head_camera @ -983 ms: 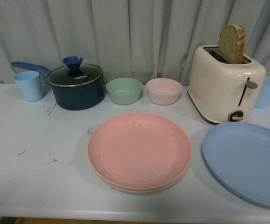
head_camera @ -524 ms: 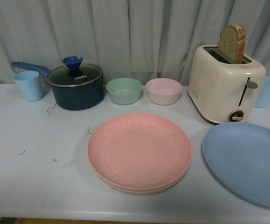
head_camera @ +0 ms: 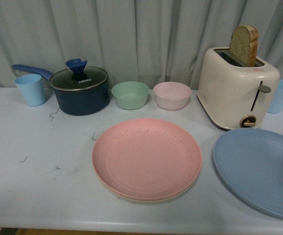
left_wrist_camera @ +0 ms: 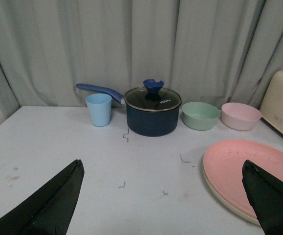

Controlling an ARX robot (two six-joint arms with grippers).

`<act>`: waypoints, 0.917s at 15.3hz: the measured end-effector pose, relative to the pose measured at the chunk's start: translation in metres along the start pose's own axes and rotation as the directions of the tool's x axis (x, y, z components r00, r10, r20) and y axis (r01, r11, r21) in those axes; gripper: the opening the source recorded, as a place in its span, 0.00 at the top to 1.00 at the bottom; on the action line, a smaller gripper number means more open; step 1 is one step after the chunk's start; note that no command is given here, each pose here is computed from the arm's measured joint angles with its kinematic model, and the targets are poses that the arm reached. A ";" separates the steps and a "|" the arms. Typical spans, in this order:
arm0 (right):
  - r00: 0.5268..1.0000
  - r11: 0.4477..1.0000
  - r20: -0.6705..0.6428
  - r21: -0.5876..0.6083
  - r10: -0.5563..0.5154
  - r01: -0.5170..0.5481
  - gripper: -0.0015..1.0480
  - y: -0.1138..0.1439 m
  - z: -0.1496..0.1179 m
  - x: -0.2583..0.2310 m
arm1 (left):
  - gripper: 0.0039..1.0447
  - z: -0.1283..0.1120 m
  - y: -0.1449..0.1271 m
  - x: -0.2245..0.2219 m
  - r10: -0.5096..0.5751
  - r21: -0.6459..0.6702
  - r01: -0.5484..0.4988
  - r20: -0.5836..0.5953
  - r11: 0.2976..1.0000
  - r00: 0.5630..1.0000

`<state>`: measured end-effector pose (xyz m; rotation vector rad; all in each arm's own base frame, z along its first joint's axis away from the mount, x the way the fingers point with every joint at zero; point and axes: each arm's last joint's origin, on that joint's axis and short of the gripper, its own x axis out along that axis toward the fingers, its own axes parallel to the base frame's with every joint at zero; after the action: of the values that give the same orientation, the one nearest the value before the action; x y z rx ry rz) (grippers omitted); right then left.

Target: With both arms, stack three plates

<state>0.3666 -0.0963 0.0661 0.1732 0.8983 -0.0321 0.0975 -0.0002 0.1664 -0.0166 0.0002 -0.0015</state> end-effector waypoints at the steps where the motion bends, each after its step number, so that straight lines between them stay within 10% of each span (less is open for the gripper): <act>1: 1.000 1.000 -0.005 -0.002 -0.013 0.013 0.10 0.000 0.002 0.007 | 0.06 0.000 0.000 0.000 0.000 0.000 0.000 0.000 1.000 1.000; 2: 1.000 1.000 -0.010 -0.002 -0.015 0.015 0.15 0.000 0.001 0.011 | 0.06 0.000 0.000 0.000 0.000 0.000 0.000 0.000 1.000 1.000; 3: 0.999 1.000 -0.029 0.000 -0.025 0.025 0.50 -0.001 0.000 0.018 | 0.06 0.000 0.000 0.000 0.000 0.000 0.000 0.000 1.000 1.000; 7: 0.999 0.999 -0.009 0.032 0.032 -0.032 0.92 -0.008 -0.011 0.000 | 0.06 0.000 0.000 0.000 0.000 0.000 0.000 0.000 1.000 1.000; 14: 0.987 0.990 0.118 0.077 0.108 -0.118 0.97 -0.002 -0.036 -0.123 | 0.06 0.000 0.000 0.000 0.000 0.000 0.000 0.000 1.000 1.000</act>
<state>0.2623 -0.0977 0.1400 0.2972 0.7731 0.0261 0.0975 -0.0002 0.1665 -0.0166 -0.0002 -0.0019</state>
